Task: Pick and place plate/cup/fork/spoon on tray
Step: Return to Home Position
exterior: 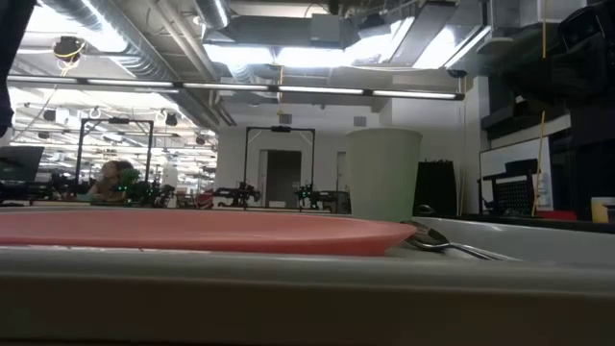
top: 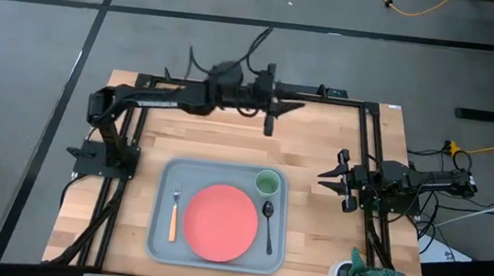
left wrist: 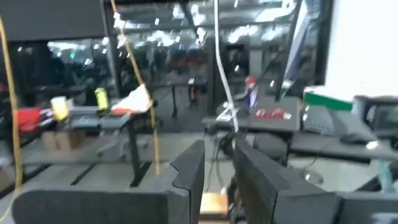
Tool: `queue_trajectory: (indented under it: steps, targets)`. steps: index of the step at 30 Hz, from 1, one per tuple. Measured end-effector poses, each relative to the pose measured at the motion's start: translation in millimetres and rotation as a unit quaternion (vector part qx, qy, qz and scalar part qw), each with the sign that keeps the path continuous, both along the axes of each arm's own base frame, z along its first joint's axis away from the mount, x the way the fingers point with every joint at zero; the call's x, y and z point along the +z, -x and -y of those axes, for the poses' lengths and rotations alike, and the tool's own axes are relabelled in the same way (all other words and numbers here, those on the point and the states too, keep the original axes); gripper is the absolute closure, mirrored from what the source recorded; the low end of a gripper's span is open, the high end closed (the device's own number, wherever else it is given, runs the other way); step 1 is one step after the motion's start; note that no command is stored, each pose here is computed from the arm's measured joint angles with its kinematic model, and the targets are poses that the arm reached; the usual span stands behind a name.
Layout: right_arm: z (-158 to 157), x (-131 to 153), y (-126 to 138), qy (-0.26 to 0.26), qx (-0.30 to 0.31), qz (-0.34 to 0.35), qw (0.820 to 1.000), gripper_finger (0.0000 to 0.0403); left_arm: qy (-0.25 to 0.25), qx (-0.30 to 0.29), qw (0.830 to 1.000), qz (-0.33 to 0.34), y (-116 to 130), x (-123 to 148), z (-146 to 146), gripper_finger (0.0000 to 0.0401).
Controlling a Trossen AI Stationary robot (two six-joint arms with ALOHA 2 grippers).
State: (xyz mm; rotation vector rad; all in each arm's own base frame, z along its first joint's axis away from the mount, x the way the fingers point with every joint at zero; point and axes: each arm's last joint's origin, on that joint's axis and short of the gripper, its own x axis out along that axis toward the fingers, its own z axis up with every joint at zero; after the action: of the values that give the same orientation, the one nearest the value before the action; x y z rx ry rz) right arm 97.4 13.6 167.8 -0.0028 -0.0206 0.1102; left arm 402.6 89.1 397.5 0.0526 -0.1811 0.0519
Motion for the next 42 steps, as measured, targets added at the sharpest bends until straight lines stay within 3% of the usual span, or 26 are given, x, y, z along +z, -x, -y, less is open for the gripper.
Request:
queue_trajectory:
  steps: [6,10,14,18,23,28,35,42]
  targets:
    - [0.0,-0.1,0.0,0.000,0.000,0.000,1.000,0.0308,-0.040,0.091,0.995,-0.019,56.3,34.4,15.1,0.0321]
    - [0.0,0.0,0.0,0.000,0.000,0.000,1.000,0.0308,-0.082,0.124,0.989,-0.006,106.1,38.1,41.7,0.0321]
    - [0.0,0.0,0.0,0.000,0.000,0.000,1.000,0.0308,-0.094,0.164,0.982,0.005,159.1,30.3,58.4,0.0321]
    - [0.0,0.0,0.0,0.000,0.000,0.000,1.000,0.0308,-0.077,0.150,0.986,-0.017,198.4,1.8,76.5,0.0321]
    - [0.0,0.0,0.0,0.000,0.000,0.000,1.000,0.0308,-0.094,0.124,0.988,-0.010,245.2,-38.1,88.2,0.0321]
    - [0.0,0.0,0.0,0.000,0.000,0.000,1.000,0.0308,-0.059,0.087,0.994,-0.014,279.8,-100.3,90.0,0.0321]
    - [0.0,0.0,0.0,0.000,0.000,0.000,1.000,0.0308,-0.037,0.054,0.997,0.048,302.0,-170.7,90.3,0.0321]
    - [0.0,0.0,0.0,0.000,0.000,0.000,1.000,0.0308,-0.045,0.029,0.997,0.063,307.8,-198.9,91.5,0.0321]
